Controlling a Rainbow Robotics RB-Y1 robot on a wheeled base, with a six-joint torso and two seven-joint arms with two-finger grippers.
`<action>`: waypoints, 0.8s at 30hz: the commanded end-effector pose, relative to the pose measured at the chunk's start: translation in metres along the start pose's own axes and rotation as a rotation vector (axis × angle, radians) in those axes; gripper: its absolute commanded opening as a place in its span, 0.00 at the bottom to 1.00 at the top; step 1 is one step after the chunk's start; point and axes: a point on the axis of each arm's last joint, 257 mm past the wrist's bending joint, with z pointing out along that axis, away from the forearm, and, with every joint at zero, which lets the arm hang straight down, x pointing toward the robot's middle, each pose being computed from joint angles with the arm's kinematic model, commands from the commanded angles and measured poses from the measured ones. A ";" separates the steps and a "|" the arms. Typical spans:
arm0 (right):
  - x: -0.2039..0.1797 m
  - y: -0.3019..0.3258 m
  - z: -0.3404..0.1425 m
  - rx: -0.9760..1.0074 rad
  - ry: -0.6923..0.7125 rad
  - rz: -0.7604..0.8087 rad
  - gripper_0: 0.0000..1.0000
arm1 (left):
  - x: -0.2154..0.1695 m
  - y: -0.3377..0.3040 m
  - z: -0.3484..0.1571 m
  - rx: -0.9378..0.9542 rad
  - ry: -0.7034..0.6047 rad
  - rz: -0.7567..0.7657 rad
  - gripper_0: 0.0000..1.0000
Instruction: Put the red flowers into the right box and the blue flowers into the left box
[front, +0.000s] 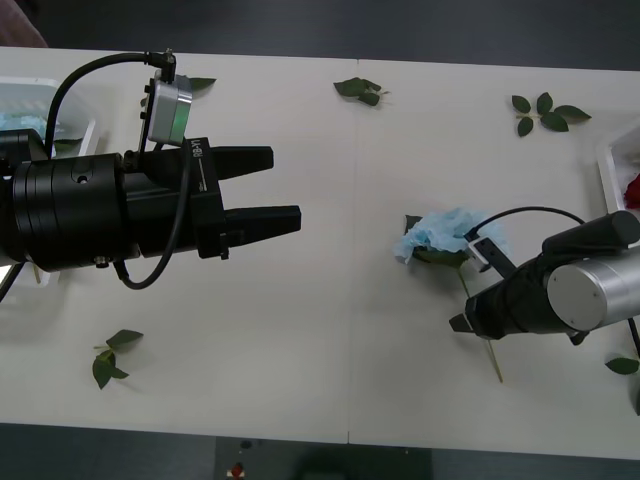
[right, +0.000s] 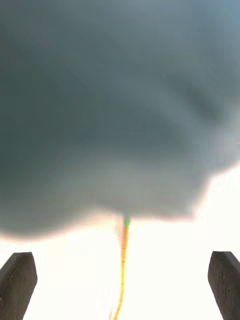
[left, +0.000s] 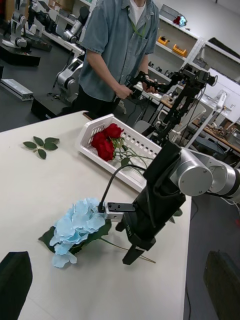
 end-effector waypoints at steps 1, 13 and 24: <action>-0.014 0.006 0.004 -0.013 -0.041 0.014 1.00 | -0.010 -0.004 -0.003 0.002 0.002 0.115 1.00; -0.020 0.003 0.011 -0.003 -0.046 0.010 0.11 | -0.010 -0.004 -0.003 0.002 0.002 0.115 1.00; -0.026 -0.004 0.006 0.019 -0.059 -0.012 0.00 | -0.010 -0.004 -0.003 0.002 0.002 0.115 1.00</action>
